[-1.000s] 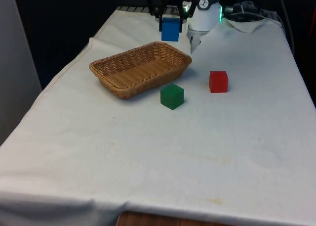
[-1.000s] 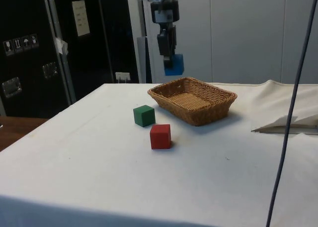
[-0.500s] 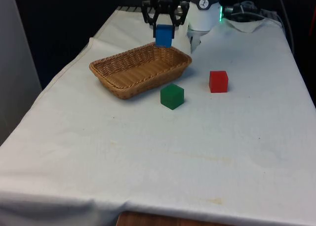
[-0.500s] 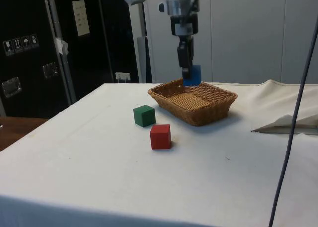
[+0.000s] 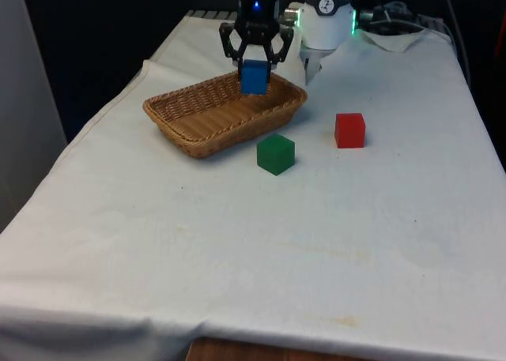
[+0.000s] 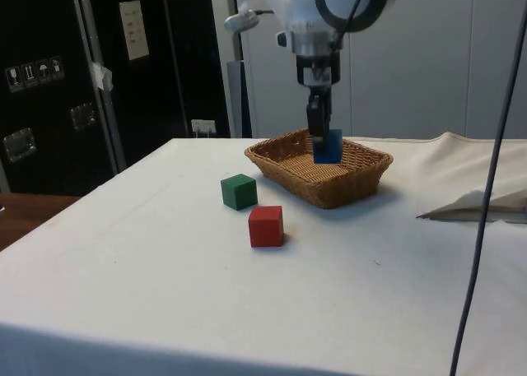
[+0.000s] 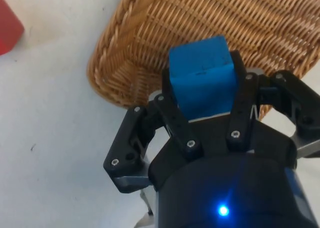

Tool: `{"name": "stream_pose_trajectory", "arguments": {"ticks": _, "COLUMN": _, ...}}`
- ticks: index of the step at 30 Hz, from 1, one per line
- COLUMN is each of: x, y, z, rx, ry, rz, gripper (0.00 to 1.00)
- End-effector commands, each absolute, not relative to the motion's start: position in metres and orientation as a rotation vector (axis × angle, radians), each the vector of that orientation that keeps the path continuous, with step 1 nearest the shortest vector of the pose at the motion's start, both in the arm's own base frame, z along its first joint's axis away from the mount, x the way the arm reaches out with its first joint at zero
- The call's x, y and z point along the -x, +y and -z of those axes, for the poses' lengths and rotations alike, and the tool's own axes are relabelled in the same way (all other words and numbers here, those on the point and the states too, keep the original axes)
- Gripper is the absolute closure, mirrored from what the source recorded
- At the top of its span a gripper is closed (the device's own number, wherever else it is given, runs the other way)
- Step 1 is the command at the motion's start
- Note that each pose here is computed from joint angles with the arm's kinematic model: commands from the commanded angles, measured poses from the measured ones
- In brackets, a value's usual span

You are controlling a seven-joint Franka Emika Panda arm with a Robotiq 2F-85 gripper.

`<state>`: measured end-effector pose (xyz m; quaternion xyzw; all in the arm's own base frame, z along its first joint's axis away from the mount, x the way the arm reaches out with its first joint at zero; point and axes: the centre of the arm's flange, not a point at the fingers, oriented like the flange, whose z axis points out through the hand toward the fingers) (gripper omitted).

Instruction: Pick up exactly two blocks and place them into the basket.

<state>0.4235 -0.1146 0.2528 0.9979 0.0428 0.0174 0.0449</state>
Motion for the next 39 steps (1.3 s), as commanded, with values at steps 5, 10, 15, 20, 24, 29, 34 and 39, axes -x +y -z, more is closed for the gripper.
{"name": "stream_pose_trajectory", "arguments": {"ticks": 5, "x": -0.421, "y": -0.113, "z": -0.244, "rx": -3.054, "ry": 0.129, "rz": -0.076, "gripper": 0.99}}
{"name": "stream_pose_trajectory", "arguments": {"ticks": 10, "x": -0.421, "y": -0.115, "z": -0.238, "rx": -3.050, "ry": 0.124, "rz": -0.076, "gripper": 0.99}}
{"name": "stream_pose_trajectory", "arguments": {"ticks": 15, "x": -0.421, "y": -0.117, "z": -0.237, "rx": -3.048, "ry": 0.125, "rz": -0.075, "gripper": 0.99}}
{"name": "stream_pose_trajectory", "arguments": {"ticks": 20, "x": -0.420, "y": -0.115, "z": -0.232, "rx": -3.049, "ry": 0.122, "rz": -0.066, "gripper": 0.99}}
{"name": "stream_pose_trajectory", "arguments": {"ticks": 24, "x": -0.421, "y": -0.117, "z": -0.227, "rx": -3.035, "ry": 0.117, "rz": -0.043, "gripper": 0.73}}
{"name": "stream_pose_trajectory", "arguments": {"ticks": 29, "x": -0.420, "y": -0.114, "z": -0.226, "rx": -3.048, "ry": 0.116, "rz": -0.068, "gripper": 0.34}}
{"name": "stream_pose_trajectory", "arguments": {"ticks": 34, "x": -0.421, "y": -0.117, "z": -0.223, "rx": -3.034, "ry": 0.112, "rz": -0.046, "gripper": 0.00}}
{"name": "stream_pose_trajectory", "arguments": {"ticks": 39, "x": -0.419, "y": -0.114, "z": -0.225, "rx": -3.048, "ry": 0.115, "rz": -0.065, "gripper": 0.00}}
